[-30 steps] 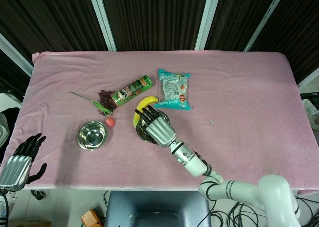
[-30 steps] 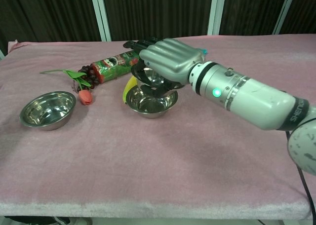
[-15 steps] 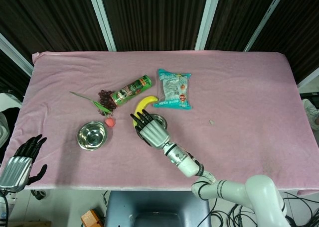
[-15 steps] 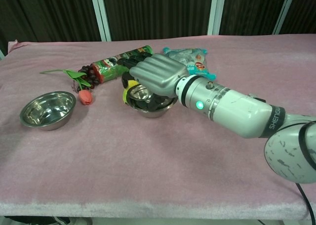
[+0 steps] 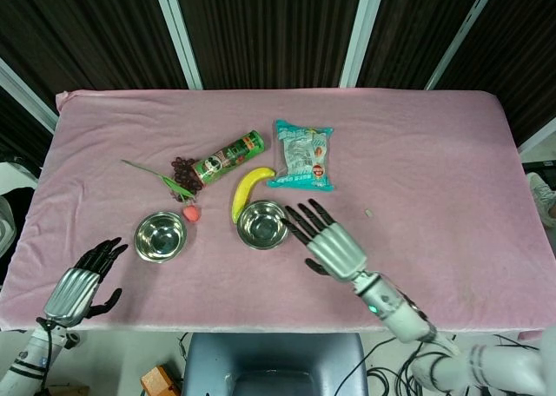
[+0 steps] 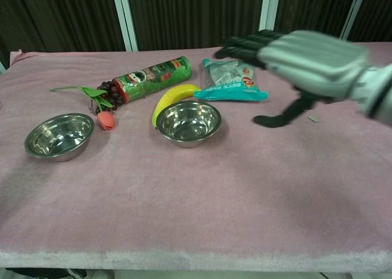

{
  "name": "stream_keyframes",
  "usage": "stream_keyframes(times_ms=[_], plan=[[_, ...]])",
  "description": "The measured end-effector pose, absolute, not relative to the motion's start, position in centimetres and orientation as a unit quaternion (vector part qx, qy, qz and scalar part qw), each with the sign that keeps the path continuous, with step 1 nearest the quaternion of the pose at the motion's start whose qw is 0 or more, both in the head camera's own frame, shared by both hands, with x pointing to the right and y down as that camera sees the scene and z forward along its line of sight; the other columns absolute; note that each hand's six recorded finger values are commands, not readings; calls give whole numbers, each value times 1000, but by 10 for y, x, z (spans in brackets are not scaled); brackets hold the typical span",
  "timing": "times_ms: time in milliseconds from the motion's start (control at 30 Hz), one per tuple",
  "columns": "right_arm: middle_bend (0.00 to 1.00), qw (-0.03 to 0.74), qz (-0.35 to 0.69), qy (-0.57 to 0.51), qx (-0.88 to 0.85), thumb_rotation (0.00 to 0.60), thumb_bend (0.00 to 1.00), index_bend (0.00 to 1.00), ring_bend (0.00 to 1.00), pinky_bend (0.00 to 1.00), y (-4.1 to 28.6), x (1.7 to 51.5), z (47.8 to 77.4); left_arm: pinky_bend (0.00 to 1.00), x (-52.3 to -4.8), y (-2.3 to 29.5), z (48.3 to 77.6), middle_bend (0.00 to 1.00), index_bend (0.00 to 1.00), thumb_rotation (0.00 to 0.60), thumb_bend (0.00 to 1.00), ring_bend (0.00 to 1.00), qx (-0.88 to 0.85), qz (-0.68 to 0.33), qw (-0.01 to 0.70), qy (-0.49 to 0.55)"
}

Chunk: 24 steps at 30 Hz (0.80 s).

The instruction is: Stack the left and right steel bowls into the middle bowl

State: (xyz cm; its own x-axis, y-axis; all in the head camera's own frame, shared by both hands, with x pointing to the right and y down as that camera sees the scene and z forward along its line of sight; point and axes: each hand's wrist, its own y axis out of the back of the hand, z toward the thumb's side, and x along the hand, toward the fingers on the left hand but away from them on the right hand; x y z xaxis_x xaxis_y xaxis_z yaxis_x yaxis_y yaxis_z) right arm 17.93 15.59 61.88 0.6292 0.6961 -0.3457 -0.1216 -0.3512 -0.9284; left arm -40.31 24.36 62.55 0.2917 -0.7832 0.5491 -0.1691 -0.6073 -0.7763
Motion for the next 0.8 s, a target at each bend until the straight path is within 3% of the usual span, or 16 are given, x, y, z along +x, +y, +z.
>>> stream_keyframes(times_ms=[200, 300, 567, 800], plan=[[0, 519, 439, -244, -691, 600, 388, 11, 0, 0, 194, 285, 567, 146, -369, 240, 663, 0, 155, 600, 409, 0, -753, -483, 313, 319], [0, 507, 453, -254, -688, 600, 388, 13, 0, 0, 210, 314, 557, 147, -359, 235, 679, 0, 196, 600, 408, 0, -751, -482, 317, 321], [0, 493, 463, -260, -689, 600, 388, 6, 0, 0, 215, 335, 551, 146, -351, 227, 710, 17, 330, 600, 404, 0, -745, -495, 309, 323], [0, 485, 460, -266, -695, 600, 388, 2, 0, 0, 221, 344, 543, 146, -358, 222, 730, 42, 378, 600, 407, 0, -714, -523, 338, 319]])
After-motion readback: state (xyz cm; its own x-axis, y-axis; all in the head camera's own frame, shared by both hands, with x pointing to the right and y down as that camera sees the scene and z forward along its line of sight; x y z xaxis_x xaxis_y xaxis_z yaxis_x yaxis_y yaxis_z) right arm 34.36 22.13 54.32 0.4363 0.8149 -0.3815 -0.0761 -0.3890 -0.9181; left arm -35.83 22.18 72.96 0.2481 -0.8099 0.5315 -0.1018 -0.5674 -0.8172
